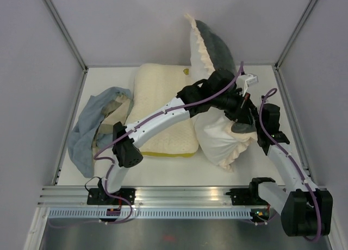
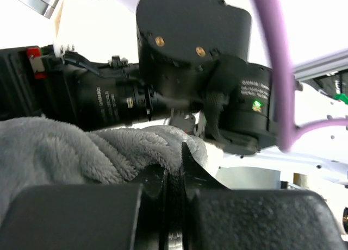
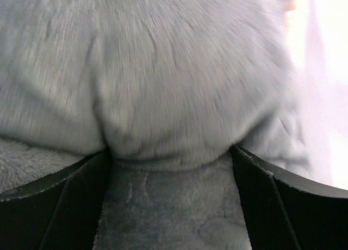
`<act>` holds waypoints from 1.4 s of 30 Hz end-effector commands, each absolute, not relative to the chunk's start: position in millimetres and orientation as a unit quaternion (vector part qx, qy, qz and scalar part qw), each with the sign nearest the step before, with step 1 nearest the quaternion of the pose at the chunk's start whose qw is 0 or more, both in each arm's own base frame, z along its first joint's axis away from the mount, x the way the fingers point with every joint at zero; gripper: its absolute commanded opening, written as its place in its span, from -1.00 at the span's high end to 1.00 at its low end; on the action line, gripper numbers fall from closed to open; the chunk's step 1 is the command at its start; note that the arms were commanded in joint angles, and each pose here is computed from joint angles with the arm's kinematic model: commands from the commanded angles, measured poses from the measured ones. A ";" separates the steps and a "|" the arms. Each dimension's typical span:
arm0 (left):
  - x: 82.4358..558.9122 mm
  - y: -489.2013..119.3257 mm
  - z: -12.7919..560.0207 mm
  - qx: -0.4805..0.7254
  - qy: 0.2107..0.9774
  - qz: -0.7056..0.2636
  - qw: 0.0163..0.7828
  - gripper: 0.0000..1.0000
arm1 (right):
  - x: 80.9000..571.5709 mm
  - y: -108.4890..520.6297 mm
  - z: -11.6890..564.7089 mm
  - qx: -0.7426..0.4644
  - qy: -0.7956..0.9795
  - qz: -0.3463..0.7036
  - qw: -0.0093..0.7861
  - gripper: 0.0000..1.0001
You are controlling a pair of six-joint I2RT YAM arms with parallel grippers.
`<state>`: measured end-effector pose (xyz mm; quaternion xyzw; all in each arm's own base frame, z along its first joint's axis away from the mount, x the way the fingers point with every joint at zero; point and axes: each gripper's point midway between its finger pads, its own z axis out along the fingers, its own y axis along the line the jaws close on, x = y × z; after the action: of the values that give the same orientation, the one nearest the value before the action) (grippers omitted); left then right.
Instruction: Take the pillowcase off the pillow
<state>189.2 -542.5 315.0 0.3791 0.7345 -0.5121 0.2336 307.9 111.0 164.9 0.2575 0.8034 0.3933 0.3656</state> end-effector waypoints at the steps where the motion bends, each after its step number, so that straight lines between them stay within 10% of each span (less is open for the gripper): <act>1: 18.6 -561.5 456.9 0.502 0.460 -0.707 0.195 0.95 | 287.5 115.9 151.7 0.258 0.834 0.342 0.348 -0.88; 28: 180.3 -593.2 343.3 0.425 0.544 -0.714 0.117 0.95 | 168.3 -40.7 289.6 0.402 0.734 0.029 0.547 -0.96; 42: 186.2 -559.8 370.2 0.431 0.557 -0.693 0.152 0.95 | 195.3 10.7 163.3 0.386 0.805 0.114 0.437 -0.94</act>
<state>157.7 -571.9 307.3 0.4277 0.5857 -0.6885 0.0027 197.0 -25.4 194.5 0.4243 0.7507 0.0574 0.5032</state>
